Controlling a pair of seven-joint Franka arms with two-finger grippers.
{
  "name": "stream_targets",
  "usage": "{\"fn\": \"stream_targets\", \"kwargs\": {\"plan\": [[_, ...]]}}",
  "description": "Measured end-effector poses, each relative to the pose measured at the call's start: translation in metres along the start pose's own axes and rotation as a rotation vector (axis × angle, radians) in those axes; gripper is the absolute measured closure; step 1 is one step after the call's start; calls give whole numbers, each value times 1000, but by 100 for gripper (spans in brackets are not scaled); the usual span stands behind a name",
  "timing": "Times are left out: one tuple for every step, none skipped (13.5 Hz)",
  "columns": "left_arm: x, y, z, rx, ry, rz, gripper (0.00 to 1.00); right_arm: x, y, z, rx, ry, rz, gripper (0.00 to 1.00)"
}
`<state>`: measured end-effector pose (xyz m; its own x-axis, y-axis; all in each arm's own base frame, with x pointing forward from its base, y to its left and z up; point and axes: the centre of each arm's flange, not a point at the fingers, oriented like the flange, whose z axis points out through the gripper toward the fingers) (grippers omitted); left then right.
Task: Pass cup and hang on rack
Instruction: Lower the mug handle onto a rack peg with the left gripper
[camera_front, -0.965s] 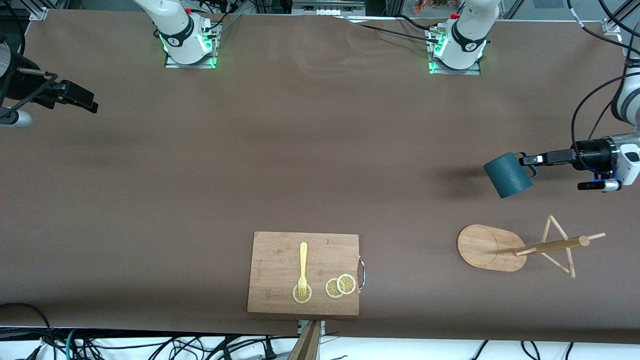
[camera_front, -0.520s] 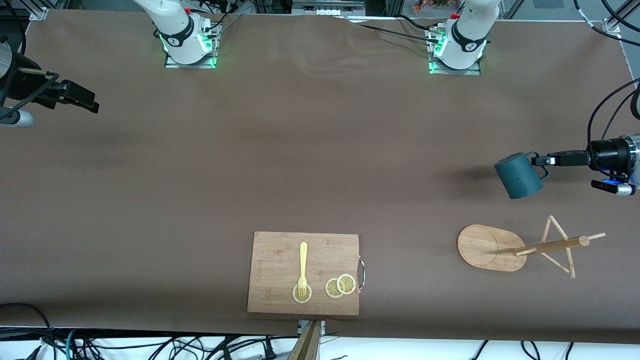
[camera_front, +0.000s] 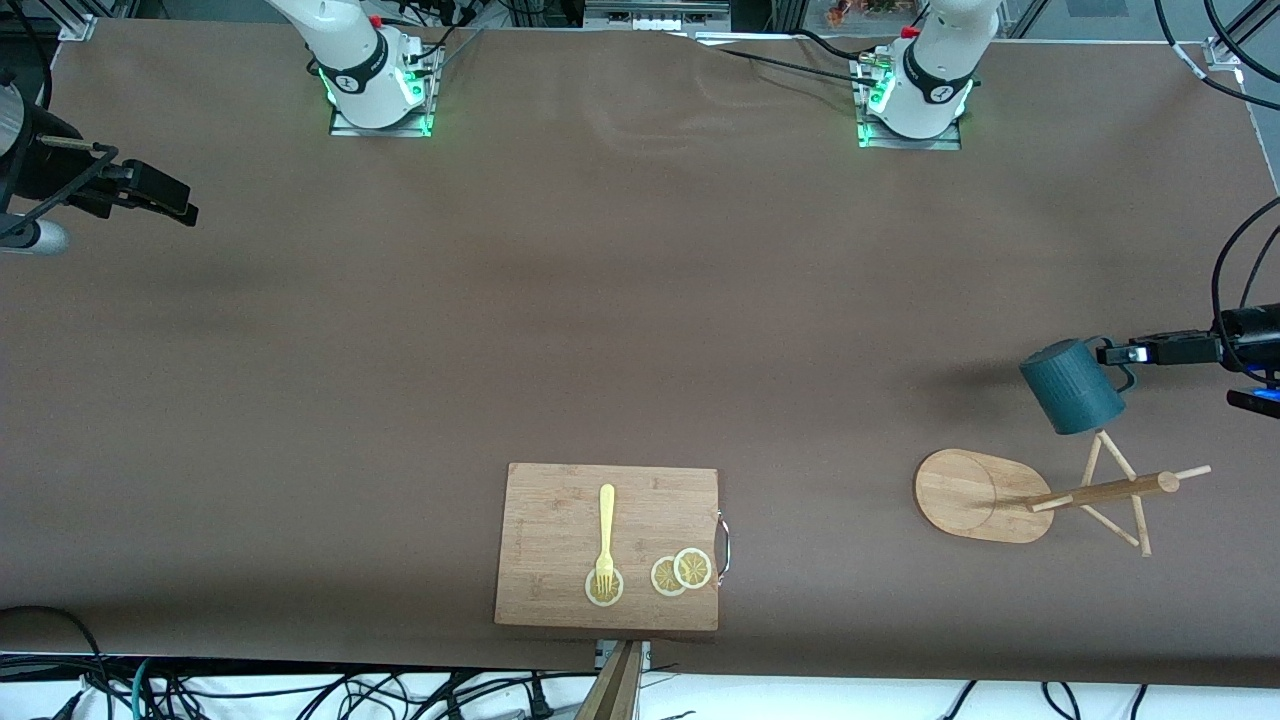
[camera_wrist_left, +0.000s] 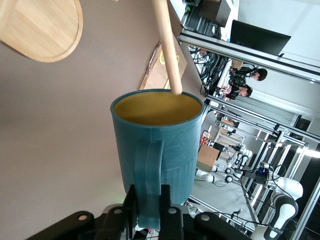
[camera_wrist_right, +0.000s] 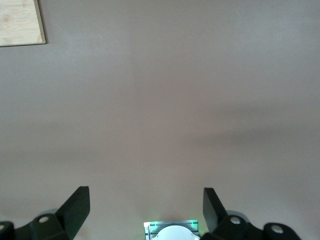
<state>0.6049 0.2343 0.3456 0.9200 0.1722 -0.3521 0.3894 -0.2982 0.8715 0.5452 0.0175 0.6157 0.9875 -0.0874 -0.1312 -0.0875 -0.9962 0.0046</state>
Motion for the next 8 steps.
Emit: {"fn": "stream_targets", "kwargs": {"plan": [[5, 0, -3, 0, 5, 5, 79, 0, 0, 0, 0, 0, 0, 0], [11, -1, -4, -1, 8, 8, 79, 0, 0, 0, 0, 0, 0, 0], [16, -1, -5, -3, 9, 12, 79, 0, 0, 0, 0, 0, 0, 0], [20, -1, -5, -9, 11, 15, 79, 0, 0, 0, 0, 0, 0, 0], [25, -1, -4, -19, 16, 15, 79, 0, 0, 0, 0, 0, 0, 0], [29, -1, -5, -28, 30, 15, 79, 0, 0, 0, 0, 0, 0, 0], [33, -2, -5, -34, 45, 15, 79, 0, 0, 0, 0, 0, 0, 0], [35, -2, -6, -43, 54, 16, 79, 0, 0, 0, 0, 0, 0, 0]]}}
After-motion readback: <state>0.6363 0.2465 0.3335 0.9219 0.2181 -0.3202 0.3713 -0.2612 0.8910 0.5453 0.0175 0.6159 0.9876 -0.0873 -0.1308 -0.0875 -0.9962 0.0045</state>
